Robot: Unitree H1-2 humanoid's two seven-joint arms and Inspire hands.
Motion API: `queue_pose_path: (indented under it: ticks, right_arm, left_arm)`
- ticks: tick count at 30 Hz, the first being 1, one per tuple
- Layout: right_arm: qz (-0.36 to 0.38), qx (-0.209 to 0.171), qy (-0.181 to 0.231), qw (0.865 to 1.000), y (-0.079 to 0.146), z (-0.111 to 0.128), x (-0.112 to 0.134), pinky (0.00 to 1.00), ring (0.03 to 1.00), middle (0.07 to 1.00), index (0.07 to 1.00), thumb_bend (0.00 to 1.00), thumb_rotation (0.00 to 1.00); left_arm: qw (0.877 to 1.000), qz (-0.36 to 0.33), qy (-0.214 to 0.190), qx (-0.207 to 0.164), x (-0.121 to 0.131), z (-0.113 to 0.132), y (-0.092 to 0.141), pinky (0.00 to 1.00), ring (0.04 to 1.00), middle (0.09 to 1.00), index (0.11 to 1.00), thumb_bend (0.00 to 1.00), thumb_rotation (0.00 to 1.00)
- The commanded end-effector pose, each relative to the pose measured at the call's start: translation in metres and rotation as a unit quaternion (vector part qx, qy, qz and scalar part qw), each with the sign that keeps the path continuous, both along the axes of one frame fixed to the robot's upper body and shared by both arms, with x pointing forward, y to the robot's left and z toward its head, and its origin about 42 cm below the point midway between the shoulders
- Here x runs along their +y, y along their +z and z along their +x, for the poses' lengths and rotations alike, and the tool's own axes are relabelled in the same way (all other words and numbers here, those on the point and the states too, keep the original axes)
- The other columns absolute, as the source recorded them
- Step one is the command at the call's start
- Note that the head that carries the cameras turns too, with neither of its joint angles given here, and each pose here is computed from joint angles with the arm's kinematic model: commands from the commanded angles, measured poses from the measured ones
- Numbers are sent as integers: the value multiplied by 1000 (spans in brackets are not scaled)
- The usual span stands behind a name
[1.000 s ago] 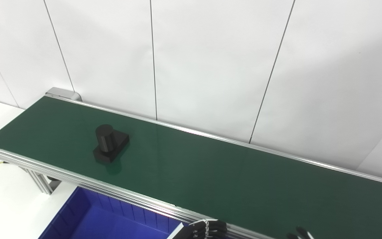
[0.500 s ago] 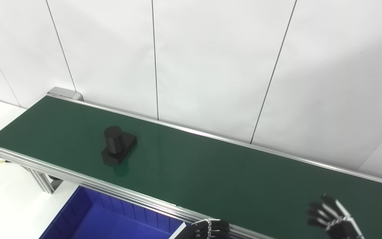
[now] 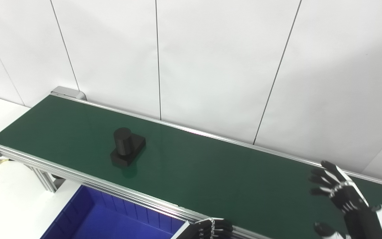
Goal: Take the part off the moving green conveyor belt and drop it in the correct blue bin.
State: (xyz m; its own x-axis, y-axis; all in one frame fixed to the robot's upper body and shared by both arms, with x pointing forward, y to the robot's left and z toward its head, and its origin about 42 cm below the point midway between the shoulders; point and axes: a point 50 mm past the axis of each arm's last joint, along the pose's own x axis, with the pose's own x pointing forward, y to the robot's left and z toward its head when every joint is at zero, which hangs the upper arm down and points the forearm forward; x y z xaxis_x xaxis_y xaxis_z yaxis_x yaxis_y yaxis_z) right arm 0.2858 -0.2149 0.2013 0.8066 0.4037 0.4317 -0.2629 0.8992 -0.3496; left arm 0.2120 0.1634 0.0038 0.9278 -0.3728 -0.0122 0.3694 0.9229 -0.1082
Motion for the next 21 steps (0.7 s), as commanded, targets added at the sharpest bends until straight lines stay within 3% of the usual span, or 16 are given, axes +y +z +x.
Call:
queue_pose_path:
  ticks: [1,8,21]
  right_arm:
    - [-16,-12,6,1000,12,9,6,676,784,823,889,768,654]
    - [-37,-9,6,999,22,26,22,699,788,813,877,772,649]
    - [-74,-5,33,997,29,58,55,728,812,855,888,716,524]
  left_arm:
    - [999,-6,3,-33,-5,9,10,710,748,776,753,1000,156]
    - [999,-4,1,-35,-3,10,10,707,750,778,757,1000,153]
    - [999,-4,2,-35,2,10,9,715,756,782,758,1000,169]
